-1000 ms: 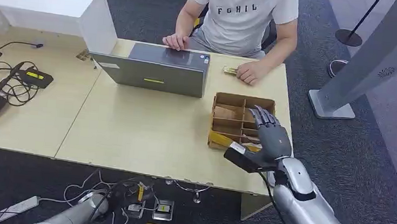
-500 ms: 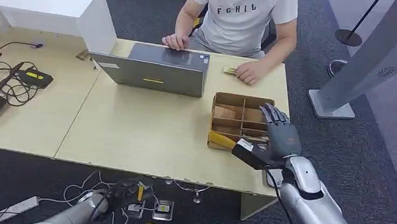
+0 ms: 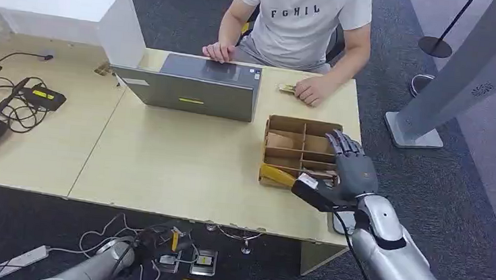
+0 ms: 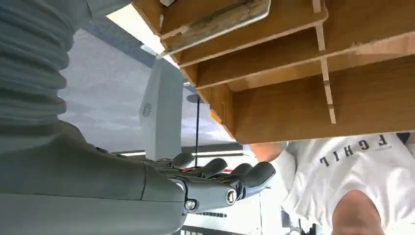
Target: Pass the card to the sensor for recognition and then transmit it.
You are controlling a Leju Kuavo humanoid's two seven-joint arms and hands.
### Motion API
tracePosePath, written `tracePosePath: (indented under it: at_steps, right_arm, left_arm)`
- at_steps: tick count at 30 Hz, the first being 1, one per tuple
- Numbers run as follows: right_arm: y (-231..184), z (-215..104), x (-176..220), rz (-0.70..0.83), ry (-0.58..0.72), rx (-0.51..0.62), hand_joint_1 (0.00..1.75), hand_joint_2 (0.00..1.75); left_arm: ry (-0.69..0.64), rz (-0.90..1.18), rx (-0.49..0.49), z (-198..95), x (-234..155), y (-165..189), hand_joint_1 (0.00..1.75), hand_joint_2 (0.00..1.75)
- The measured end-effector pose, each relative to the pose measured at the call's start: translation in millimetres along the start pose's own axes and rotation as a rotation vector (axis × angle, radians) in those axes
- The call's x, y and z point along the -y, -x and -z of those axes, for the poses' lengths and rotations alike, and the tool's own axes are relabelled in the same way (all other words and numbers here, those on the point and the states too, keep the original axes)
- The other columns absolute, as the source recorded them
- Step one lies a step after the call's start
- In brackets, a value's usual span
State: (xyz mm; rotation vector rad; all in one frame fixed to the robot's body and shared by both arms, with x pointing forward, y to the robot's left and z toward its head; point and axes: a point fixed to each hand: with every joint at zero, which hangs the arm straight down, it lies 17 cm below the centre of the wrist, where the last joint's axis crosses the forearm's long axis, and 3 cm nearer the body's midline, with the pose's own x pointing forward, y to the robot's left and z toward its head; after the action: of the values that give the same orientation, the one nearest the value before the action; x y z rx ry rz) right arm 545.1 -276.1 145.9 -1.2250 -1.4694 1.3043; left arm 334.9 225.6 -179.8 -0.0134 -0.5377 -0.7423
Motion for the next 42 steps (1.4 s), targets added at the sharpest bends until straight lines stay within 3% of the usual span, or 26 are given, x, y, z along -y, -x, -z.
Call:
tracePosePath:
  at_steps: [26,27,28,29,42]
  right_arm:
    - [-1.4,-6.3,-16.4,-0.009,-0.074,-0.007,0.00,1.75]
    - [-1.4,-6.3,-16.4,-0.009,-0.074,-0.007,0.47,1.75]
    - [-1.4,-6.3,-16.6,-0.009,-0.075,-0.007,1.52,1.75]
    - [-1.4,-6.4,-17.0,-0.009,-0.078,-0.007,1.75,1.75]
    - [1.3,-7.2,-20.1,-0.007,-0.096,-0.018,1.75,1.75]
  left_arm:
    - [0.007,0.000,-0.002,-0.6,-0.4,1.4,0.00,0.00]
    - [0.007,0.000,-0.002,-0.6,-0.4,1.3,0.00,0.00]
    - [0.007,0.000,-0.002,-0.6,-0.4,1.3,0.00,0.00]
    - [0.007,0.000,-0.002,-0.6,-0.4,1.3,0.00,0.00]
    - [0.008,0.001,-0.004,-1.2,-2.3,3.2,0.00,0.00]
